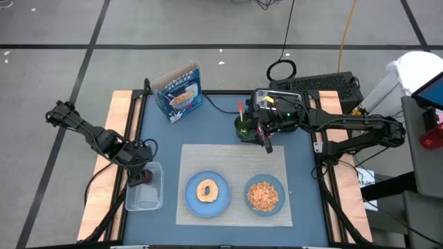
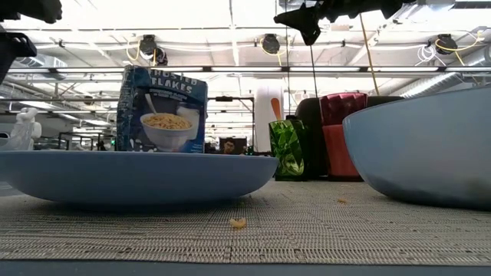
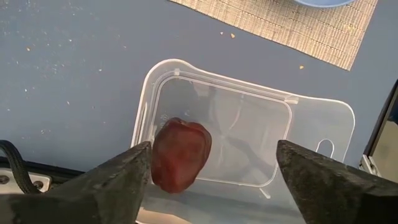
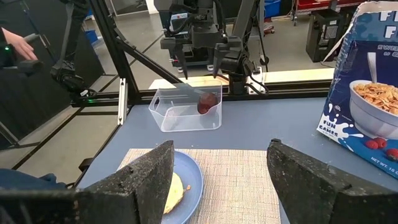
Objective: Arrange a breakfast setting
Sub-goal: Put the red apple on the gray placemat
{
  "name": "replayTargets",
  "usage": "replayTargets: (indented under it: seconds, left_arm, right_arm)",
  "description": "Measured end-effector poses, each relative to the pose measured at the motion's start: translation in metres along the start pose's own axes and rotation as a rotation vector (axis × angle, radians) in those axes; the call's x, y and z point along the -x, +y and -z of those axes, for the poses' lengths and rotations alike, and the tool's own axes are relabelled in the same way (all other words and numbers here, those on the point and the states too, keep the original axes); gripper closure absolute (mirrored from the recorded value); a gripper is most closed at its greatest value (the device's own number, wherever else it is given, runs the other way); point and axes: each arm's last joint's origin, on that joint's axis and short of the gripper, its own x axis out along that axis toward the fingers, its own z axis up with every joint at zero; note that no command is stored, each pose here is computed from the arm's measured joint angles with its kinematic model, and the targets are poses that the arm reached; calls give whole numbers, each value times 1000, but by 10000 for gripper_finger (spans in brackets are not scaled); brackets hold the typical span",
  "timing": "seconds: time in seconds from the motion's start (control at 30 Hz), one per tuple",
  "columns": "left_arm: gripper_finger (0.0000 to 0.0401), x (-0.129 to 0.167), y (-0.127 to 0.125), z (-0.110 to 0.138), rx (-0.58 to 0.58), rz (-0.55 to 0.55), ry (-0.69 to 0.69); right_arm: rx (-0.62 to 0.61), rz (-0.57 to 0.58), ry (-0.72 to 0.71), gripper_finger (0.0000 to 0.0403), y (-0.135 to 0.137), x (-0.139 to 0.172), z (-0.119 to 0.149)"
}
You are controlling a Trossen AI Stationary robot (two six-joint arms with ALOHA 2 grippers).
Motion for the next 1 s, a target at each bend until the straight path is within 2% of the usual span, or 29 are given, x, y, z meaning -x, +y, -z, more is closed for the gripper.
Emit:
replayTargets:
  seconds: [0.33,0.6,0.7,0.83,1.0]
  left_arm:
    - [41,-21,0,14,-14,-51,76]
    - [41,-21,-6,14,-22,-24,64]
    - [41,-23,-11,11,-19,31,27]
    - [41,-35,-13,10,-25,69,1]
    - [41,-58,-4,17,4,26,42]
  right_arm:
    - [0,0,0,156,0,0,0]
    - [0,0,0,156,0,0,0]
    - [0,0,1,156,0,0,0]
    - [0,0,1,156,0,0,0]
    - [0,0,0,156,0,0,0]
